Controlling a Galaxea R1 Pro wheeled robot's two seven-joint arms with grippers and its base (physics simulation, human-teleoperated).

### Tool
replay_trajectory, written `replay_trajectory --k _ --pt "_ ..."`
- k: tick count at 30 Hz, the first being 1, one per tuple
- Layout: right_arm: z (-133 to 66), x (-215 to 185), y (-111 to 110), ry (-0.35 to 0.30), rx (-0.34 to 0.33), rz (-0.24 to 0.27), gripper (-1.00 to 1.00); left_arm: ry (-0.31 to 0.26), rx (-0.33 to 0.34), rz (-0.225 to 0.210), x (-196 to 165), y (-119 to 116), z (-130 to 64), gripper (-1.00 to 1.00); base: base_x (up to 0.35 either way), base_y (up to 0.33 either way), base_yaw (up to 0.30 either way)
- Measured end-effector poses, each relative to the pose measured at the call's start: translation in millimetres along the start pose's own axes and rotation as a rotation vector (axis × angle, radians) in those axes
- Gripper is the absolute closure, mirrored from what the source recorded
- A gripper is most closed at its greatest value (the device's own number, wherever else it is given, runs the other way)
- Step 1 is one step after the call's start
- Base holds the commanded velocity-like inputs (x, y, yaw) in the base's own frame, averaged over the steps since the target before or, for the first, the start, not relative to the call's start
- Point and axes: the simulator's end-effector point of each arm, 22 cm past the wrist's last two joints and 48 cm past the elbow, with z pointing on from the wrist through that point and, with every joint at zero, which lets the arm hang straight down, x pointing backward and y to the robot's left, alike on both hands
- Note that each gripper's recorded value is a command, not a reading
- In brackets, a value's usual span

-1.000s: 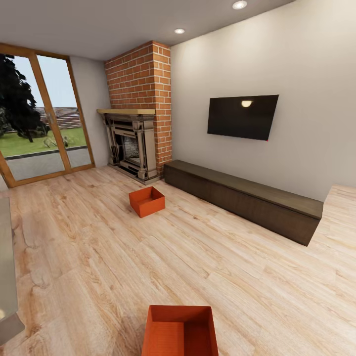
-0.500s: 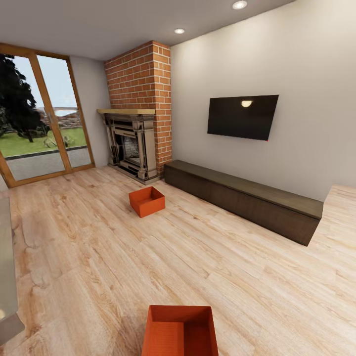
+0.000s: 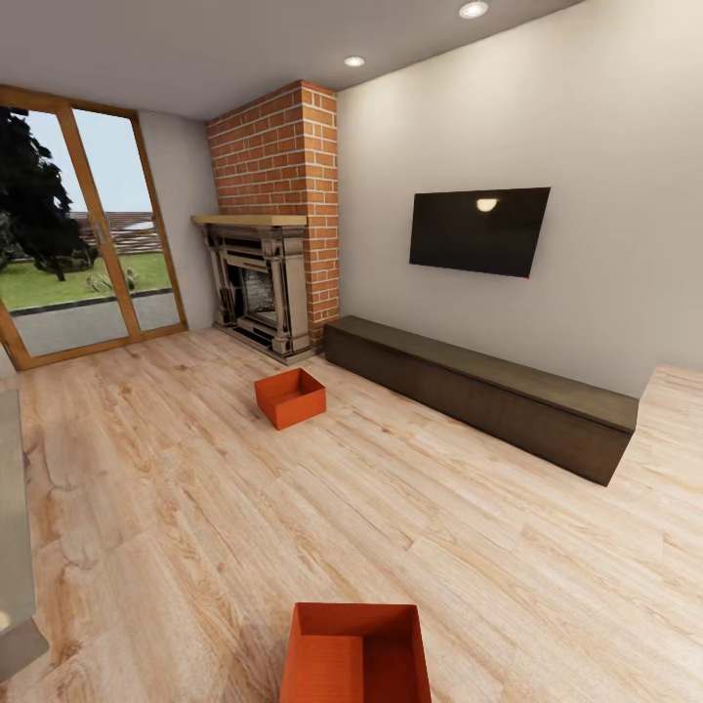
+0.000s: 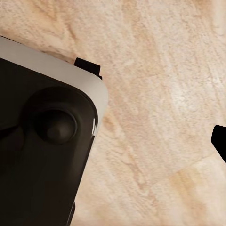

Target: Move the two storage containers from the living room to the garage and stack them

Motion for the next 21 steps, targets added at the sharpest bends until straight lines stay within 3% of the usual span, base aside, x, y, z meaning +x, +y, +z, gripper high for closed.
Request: replay_trajectory --k 21 --pt "0.2 5.6 2.0 0.015 -0.006 -0.004 -1.0 0.013 -0.002 0.0 5.0 0.7 0.0 -1.0 0.0 0.0 0.0"
